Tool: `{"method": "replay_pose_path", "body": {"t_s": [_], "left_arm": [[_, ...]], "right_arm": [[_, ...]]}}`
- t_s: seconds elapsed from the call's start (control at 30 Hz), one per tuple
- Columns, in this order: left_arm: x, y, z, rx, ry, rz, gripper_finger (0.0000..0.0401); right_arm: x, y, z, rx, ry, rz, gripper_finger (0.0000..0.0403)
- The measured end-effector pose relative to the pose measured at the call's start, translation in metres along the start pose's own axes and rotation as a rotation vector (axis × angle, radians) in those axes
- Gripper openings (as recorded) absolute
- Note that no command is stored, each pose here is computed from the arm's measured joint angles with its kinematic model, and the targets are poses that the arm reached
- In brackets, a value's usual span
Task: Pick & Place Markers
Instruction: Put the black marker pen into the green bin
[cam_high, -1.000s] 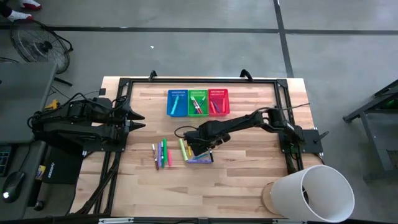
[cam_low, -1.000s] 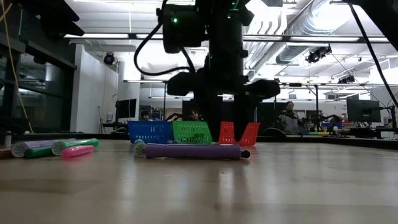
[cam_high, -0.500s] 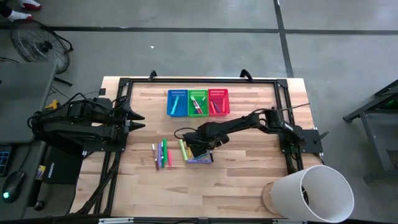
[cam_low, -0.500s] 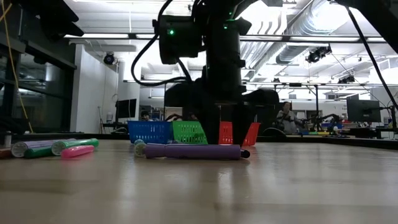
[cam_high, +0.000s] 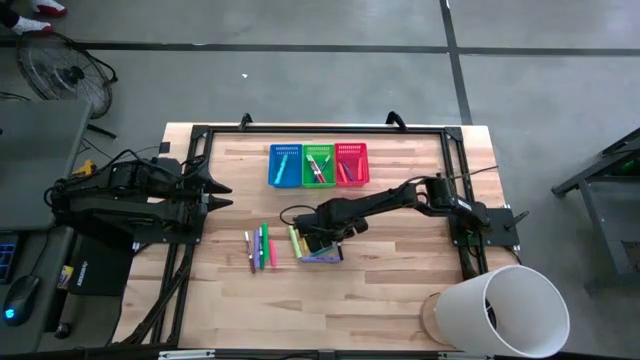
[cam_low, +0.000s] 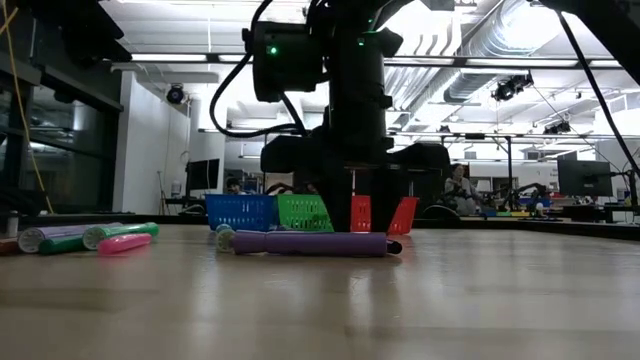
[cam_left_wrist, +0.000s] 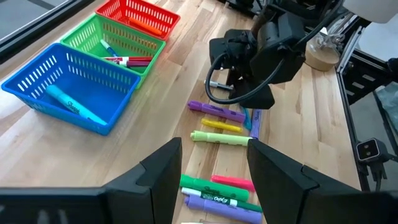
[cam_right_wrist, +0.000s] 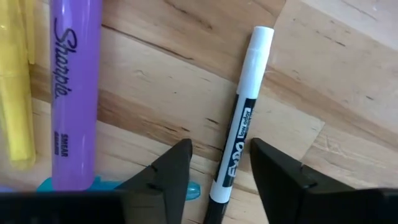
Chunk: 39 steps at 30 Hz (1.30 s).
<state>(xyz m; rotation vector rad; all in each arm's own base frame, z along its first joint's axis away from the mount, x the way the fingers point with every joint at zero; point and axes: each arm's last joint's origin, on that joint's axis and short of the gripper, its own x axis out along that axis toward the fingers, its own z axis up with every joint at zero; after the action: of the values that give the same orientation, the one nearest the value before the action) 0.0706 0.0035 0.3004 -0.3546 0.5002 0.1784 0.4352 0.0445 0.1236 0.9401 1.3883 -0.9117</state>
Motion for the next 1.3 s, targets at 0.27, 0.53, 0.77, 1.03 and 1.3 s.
{"method": "replay_pose_path", "body": {"t_s": [0.27, 0.53, 0.77, 1.03, 1.3], "left_arm": [[0.0, 0.0, 0.0, 0.0, -0.001, 0.0, 0.0181], [0.0, 0.0, 0.0, 0.0, -0.002, 0.0, 0.0181], [0.0, 0.0, 0.0, 0.0, -0.002, 0.0, 0.0181], [0.0, 0.0, 0.0, 0.0, -0.002, 0.0, 0.0181], [0.0, 0.0, 0.0, 0.0, -0.002, 0.0, 0.0181]], "right_arm": [[0.0, 0.001, -0.001, -0.014, 0.008, 0.01, 0.0078], [0.0, 0.001, -0.001, -0.073, 0.009, 0.009, 0.0018], [0.0, 0.0, 0.0, -0.1, 0.01, 0.013, 0.0018], [0.0, 0.0, 0.0, -0.111, 0.011, 0.016, 0.0018], [-0.016, -0.002, 0.001, -0.124, -0.022, 0.038, 0.0018]]}}
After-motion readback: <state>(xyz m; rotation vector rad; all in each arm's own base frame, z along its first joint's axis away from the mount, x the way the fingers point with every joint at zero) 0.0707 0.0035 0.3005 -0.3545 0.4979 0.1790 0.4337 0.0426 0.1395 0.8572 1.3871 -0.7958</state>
